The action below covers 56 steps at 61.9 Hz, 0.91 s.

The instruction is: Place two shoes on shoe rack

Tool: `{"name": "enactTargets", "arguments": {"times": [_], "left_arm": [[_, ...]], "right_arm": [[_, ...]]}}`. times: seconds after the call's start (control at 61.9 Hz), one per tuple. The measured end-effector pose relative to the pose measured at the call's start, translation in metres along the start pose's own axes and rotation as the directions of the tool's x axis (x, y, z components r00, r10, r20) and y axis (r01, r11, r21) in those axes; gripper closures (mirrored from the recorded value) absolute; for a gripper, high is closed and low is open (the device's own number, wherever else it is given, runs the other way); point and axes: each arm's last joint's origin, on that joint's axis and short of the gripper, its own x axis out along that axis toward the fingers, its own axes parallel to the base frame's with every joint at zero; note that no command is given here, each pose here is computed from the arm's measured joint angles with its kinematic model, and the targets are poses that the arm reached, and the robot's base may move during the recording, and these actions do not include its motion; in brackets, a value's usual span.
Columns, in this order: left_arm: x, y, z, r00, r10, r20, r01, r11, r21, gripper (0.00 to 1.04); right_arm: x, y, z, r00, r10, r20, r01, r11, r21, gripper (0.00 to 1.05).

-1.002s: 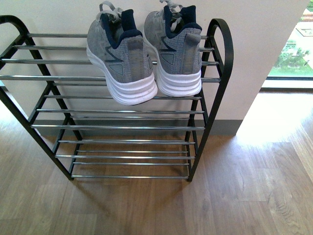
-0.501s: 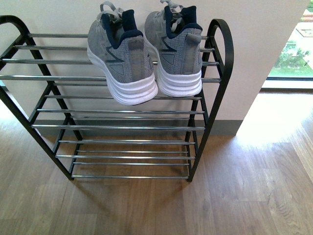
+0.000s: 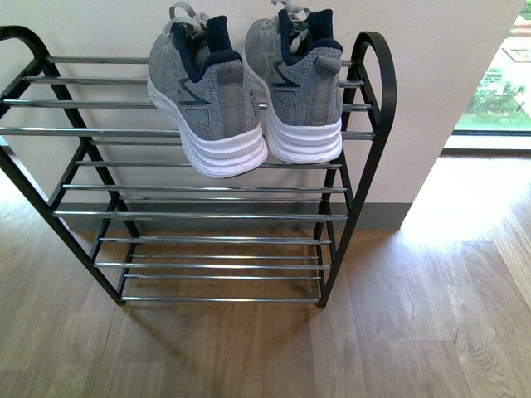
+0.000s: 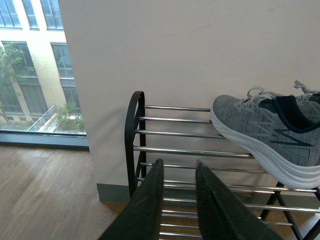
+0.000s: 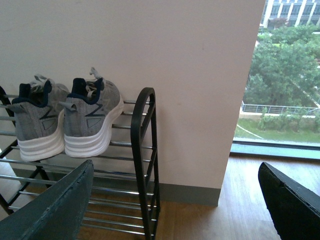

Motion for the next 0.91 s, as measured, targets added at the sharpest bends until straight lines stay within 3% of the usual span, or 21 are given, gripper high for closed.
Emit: {"name": "enactTargets", "arguments": {"times": [0.388,0.905], "left_arm": [[0.0000,0.0000,0.0000,1.000,0.000,0.000,0.000,1.000,0.001,0.08],[0.0000,0.0000,0.0000,1.000,0.000,0.000,0.000,1.000,0.002,0.09]], "right_arm": [[0.0000,0.0000,0.0000,1.000,0.000,0.000,0.000,1.000,0.000,0.09],[0.0000,0.0000,0.0000,1.000,0.000,0.000,0.000,1.000,0.000,0.09]]}}
